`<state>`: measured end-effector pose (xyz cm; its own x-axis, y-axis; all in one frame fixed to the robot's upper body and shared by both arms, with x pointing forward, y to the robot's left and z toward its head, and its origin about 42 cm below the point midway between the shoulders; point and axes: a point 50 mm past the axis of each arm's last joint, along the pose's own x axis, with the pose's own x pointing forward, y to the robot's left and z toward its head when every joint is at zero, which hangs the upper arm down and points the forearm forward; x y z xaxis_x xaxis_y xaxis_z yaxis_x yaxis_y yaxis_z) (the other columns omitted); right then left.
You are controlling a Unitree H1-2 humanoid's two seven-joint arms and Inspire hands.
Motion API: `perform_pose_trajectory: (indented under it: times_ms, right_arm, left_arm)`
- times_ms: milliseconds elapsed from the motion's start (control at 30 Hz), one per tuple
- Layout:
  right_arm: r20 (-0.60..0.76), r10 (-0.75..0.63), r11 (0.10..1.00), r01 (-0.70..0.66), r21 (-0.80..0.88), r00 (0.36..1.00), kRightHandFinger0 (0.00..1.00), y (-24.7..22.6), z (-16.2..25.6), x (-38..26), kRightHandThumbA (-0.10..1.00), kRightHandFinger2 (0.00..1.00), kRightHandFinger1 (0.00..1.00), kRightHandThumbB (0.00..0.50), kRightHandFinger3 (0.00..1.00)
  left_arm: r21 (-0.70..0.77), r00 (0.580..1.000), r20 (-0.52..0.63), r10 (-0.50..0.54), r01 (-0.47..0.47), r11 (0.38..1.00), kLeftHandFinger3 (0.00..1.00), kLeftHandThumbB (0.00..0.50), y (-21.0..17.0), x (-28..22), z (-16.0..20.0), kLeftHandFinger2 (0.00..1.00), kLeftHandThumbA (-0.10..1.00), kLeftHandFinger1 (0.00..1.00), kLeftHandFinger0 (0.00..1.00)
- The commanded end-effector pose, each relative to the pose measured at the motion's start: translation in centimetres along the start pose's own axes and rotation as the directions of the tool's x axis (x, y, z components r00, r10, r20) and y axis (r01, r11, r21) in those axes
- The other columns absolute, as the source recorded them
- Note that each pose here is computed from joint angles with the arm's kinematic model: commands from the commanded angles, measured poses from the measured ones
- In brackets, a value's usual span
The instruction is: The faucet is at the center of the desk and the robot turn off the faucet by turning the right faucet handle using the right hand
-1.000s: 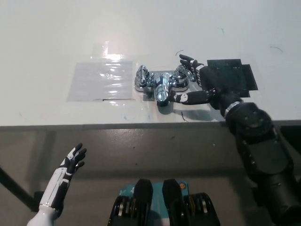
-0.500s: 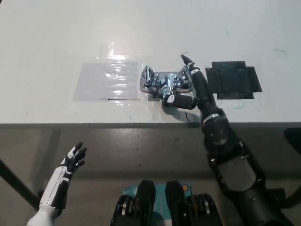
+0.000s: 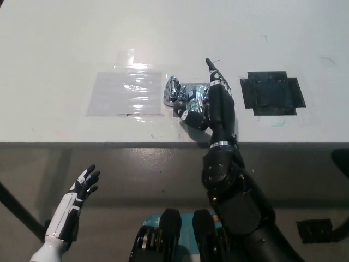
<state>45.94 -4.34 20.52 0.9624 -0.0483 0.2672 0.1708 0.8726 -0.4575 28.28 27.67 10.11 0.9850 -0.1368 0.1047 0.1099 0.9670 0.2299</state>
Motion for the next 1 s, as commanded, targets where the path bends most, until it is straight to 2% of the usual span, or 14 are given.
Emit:
perform_pose_trajectory:
  times_ms: [0, 100, 233, 367, 433, 633, 800, 900, 967]
  right_arm:
    - [0.178, -0.098, 0.993, 0.087, 0.074, 0.979, 1.0, 0.1, 5.5, 1.3, 1.0, 1.0, 1.0, 0.134, 1.0]
    - [0.162, -0.112, 0.99, 0.097, 0.098, 0.98, 1.0, -1.1, 5.6, 1.9, 1.0, 1.0, 1.0, 0.149, 1.0]
    - [0.176, -0.129, 0.988, 0.111, 0.106, 0.976, 1.0, -2.5, 5.5, 2.5, 1.0, 1.0, 1.0, 0.149, 1.0]
    - [0.198, -0.134, 0.987, 0.114, 0.111, 0.971, 1.0, -4.0, 5.2, 3.0, 1.0, 1.0, 1.0, 0.167, 1.0]
    - [0.253, -0.188, 0.981, 0.171, 0.088, 0.949, 1.0, -5.8, 5.1, 3.5, 1.0, 1.0, 1.0, 0.18, 1.0]
    - [0.437, -0.331, 0.943, 0.285, 0.17, 0.836, 1.0, -10.8, 7.4, 2.7, 1.0, 1.0, 1.0, 0.205, 1.0]
    - [0.589, -0.417, 0.909, 0.338, 0.246, 0.693, 1.0, -15.9, 10.6, -1.5, 1.0, 1.0, 1.0, 0.237, 1.0]
    - [0.686, -0.416, 0.908, 0.311, 0.28, 0.597, 1.0, -19.4, 11.0, -6.2, 1.0, 1.0, 1.0, 0.281, 1.0]
    - [0.691, -0.408, 0.912, 0.293, 0.286, 0.597, 1.0, -20.1, 10.6, -7.7, 1.0, 1.0, 1.0, 0.291, 1.0]
  left_arm:
    - [0.013, 0.999, 0.05, -0.019, 0.019, 1.0, 1.0, 0.42, 0.8, 0.4, 1.4, 1.0, 1.0, 1.0, 1.0]
    - [0.012, 0.998, 0.062, -0.023, 0.022, 1.0, 1.0, 0.399, 0.8, 0.6, 1.4, 1.0, 1.0, 1.0, 1.0]
    - [0.011, 0.998, 0.06, -0.022, 0.021, 1.0, 1.0, 0.396, 0.7, 0.4, 1.3, 1.0, 1.0, 1.0, 1.0]
    - [0.008, 0.998, 0.058, -0.024, 0.023, 1.0, 1.0, 0.401, 0.8, 0.3, 1.2, 1.0, 1.0, 1.0, 1.0]
    - [0.004, 0.998, 0.051, -0.022, 0.022, 1.0, 1.0, 0.411, 0.9, 0.3, 1.2, 1.0, 1.0, 1.0, 1.0]
    - [0.025, 0.998, 0.057, -0.02, 0.018, 1.0, 1.0, 0.402, 1.1, 0.3, 1.2, 1.0, 1.0, 1.0, 1.0]
    - [0.024, 0.998, 0.058, -0.015, 0.013, 1.0, 1.0, 0.398, 1.3, 0.3, 1.3, 1.0, 1.0, 1.0, 1.0]
    - [0.021, 0.998, 0.059, -0.022, 0.021, 1.0, 1.0, 0.398, 1.5, 0.4, 1.4, 1.0, 1.0, 1.0, 1.0]
    - [0.018, 0.998, 0.06, -0.023, 0.021, 1.0, 1.0, 0.399, 1.5, 0.5, 1.3, 1.0, 1.0, 1.0, 1.0]
